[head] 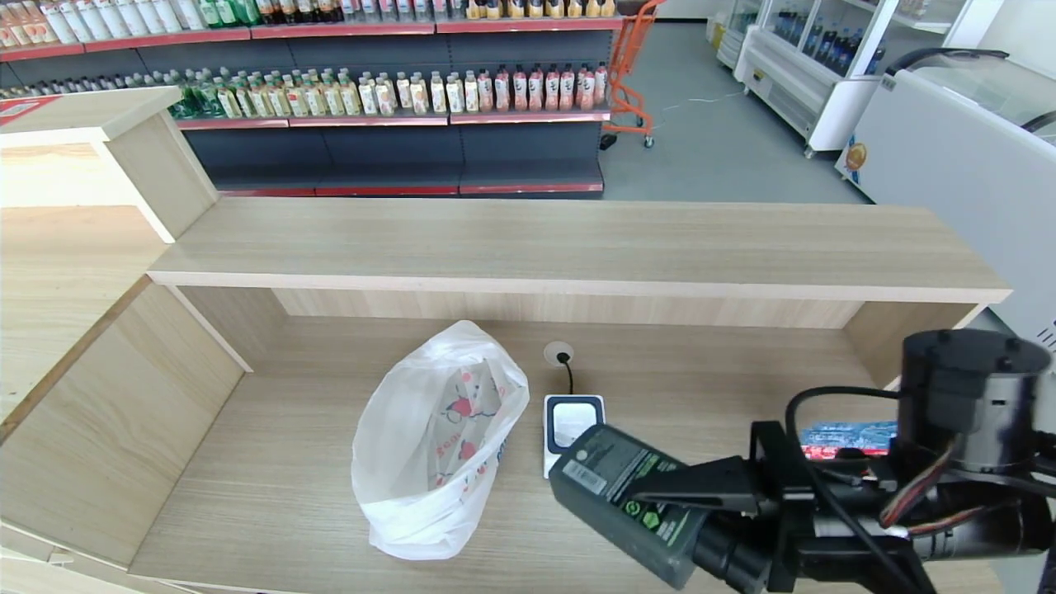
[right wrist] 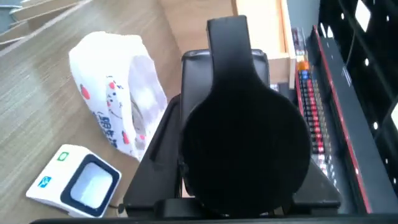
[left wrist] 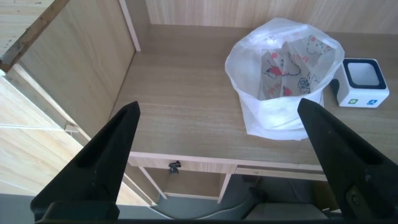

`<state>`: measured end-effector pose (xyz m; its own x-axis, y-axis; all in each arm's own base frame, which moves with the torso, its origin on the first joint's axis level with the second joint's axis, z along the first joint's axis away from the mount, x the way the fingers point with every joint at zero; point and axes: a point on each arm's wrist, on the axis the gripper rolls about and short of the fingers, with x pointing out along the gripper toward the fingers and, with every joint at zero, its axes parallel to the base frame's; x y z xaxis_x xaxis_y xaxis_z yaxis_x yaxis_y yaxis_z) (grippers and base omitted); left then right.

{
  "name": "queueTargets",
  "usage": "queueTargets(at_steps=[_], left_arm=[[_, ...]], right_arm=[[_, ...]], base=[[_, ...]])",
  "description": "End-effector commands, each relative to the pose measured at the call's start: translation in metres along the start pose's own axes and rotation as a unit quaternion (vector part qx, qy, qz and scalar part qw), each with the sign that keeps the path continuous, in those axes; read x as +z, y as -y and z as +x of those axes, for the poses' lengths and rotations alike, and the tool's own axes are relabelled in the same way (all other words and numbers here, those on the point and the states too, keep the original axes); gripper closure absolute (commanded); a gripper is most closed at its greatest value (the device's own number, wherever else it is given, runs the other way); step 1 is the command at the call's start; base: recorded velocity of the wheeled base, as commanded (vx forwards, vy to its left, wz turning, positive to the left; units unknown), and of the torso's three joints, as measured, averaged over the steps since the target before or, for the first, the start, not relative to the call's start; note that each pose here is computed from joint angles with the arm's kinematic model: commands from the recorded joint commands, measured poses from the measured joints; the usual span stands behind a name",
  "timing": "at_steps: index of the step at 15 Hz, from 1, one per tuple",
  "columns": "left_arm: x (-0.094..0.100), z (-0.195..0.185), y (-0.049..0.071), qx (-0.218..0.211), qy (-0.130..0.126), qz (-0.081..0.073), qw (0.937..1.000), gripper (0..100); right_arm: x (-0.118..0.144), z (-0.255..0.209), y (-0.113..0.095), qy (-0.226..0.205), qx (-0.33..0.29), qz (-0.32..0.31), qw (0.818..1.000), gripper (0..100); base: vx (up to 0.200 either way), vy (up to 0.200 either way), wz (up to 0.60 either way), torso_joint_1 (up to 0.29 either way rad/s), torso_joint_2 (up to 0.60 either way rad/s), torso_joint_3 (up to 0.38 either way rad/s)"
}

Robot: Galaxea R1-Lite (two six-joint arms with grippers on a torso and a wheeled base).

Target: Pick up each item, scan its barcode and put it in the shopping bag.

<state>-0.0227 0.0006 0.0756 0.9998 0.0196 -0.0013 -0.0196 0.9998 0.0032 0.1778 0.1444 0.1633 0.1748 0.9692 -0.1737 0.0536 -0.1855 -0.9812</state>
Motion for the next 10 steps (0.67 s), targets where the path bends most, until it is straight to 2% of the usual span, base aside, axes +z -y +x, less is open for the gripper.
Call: queueTargets(at_steps=[1,2,3,4,5,6,8,9,10], left_arm=[[0.0,0.0,0.0,0.0,0.0,0.0,1.0,0],[0.0,0.0,0.0,0.0,0.0,0.0,1.0,0],[0.0,0.0,0.0,0.0,0.0,0.0,1.0,0],[0.0,0.0,0.0,0.0,0.0,0.0,1.0,0],[0.0,0.0,0.0,0.0,0.0,0.0,1.0,0],[0.0,0.0,0.0,0.0,0.0,0.0,1.0,0],[0.0,0.0,0.0,0.0,0.001,0.0,1.0,0],[0.0,0.0,0.0,0.0,0.0,0.0,1.0,0],[0.0,0.0,0.0,0.0,0.0,0.0,1.0,0]], right_arm=[[0.022,-0.053,0.034,-0.094,-0.081,0.103,0.987,100],[0.024,-0.059,0.03,-0.098,-0.07,0.14,0.983,100],[0.012,-0.076,0.026,-0.151,-0.062,0.207,0.965,100],[0.001,-0.092,0.024,-0.197,-0.092,0.326,0.92,100],[-0.006,-0.102,0.021,-0.22,-0.136,0.464,0.847,100],[-0.009,-0.105,0.019,-0.231,-0.177,0.579,0.762,100],[-0.019,-0.097,0.009,-0.256,-0.241,0.719,0.599,100],[-0.023,-0.088,0.003,-0.252,-0.255,0.772,0.525,100],[-0.031,-0.078,-0.005,-0.251,-0.26,0.809,0.464,100]], base=[[0.0,0.0,0.0,0.0,0.0,0.0],[0.0,0.0,0.0,0.0,0.0,0.0],[0.0,0.0,0.0,0.0,0.0,0.0],[0.0,0.0,0.0,0.0,0.0,0.0],[0.0,0.0,0.0,0.0,0.0,0.0],[0.0,0.0,0.0,0.0,0.0,0.0],[0.0,0.0,0.0,0.0,0.0,0.0],[0.0,0.0,0.0,0.0,0.0,0.0],[0.0,0.0,0.0,0.0,0.0,0.0]])
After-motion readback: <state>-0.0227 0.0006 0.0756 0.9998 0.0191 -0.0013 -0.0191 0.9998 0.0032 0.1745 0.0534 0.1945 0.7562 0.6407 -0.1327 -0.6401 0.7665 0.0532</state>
